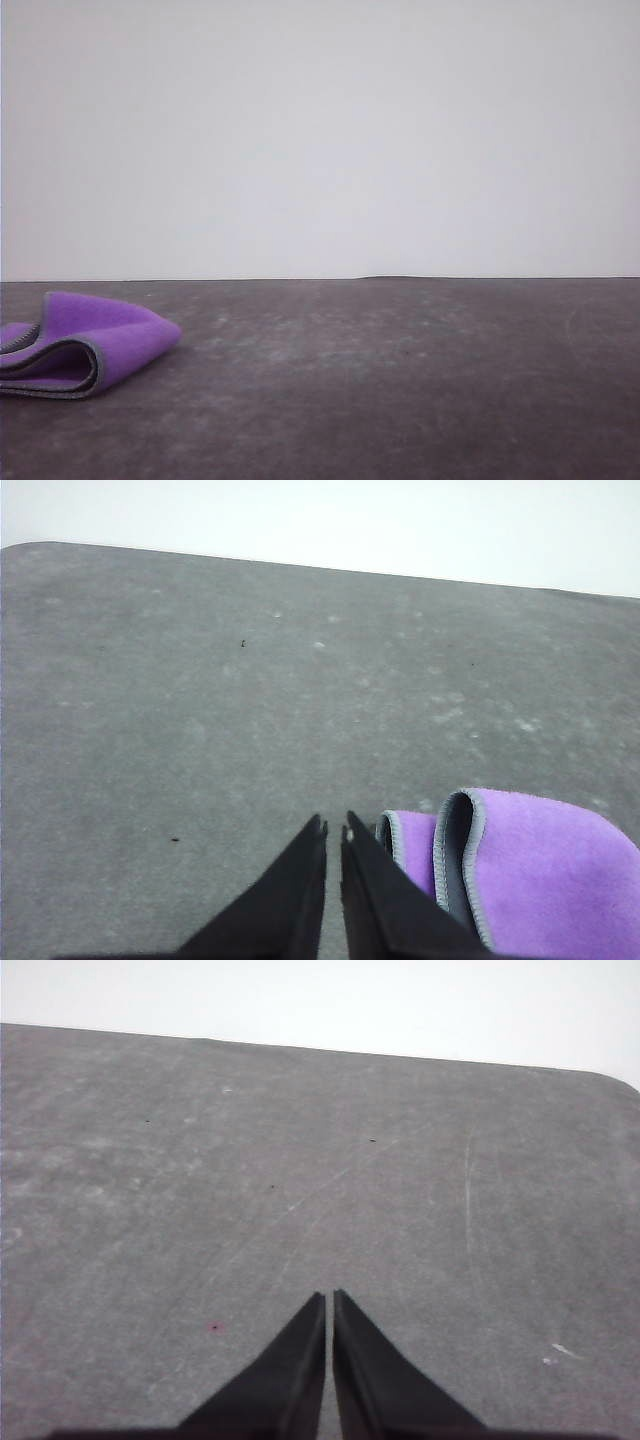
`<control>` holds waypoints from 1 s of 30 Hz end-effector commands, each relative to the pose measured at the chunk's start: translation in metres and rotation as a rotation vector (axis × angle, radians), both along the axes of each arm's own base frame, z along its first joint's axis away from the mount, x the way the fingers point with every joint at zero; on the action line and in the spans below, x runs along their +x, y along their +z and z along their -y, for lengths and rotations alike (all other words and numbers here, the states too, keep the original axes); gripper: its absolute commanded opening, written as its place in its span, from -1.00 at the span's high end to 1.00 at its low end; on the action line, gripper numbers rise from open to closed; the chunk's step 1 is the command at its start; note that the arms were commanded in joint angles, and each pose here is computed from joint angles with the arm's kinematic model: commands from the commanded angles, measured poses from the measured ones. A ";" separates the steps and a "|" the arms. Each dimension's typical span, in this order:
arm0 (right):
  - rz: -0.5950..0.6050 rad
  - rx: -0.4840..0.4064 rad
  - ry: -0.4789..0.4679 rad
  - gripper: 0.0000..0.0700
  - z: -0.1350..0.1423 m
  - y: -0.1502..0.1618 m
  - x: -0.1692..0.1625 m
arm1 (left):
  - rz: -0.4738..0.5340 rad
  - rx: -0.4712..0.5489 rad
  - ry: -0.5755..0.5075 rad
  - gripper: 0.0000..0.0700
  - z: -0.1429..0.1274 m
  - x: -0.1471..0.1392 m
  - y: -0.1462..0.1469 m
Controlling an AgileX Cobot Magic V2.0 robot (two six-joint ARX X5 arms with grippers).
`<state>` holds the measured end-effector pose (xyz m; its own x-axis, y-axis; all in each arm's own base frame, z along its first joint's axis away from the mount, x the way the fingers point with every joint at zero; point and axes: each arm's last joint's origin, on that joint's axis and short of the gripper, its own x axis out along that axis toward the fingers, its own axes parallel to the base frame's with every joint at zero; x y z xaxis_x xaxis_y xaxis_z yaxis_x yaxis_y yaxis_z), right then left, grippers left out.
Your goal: Fold clothes
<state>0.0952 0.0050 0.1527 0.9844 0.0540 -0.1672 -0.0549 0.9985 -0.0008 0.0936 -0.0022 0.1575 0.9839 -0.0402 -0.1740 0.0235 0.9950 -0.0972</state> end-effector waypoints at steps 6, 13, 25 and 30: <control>0.016 0.014 -0.008 0.98 0.000 -0.001 0.001 | -0.038 0.001 0.004 0.96 0.000 0.000 -0.005; 0.019 0.014 -0.008 0.98 0.000 0.000 0.001 | -0.038 0.001 0.004 0.96 0.000 0.000 -0.005; 0.019 0.014 -0.008 0.98 0.000 0.000 0.001 | -0.038 0.001 0.004 0.96 0.000 0.000 -0.005; 0.019 0.014 -0.008 0.98 0.000 0.000 0.001 | -0.038 0.001 0.004 0.96 0.000 0.000 -0.005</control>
<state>0.0957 0.0050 0.1528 0.9863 0.0531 -0.1560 -0.0535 0.9986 0.0017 0.0936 -0.0022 0.1575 0.9840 -0.0402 -0.1738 0.0235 0.9950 -0.0972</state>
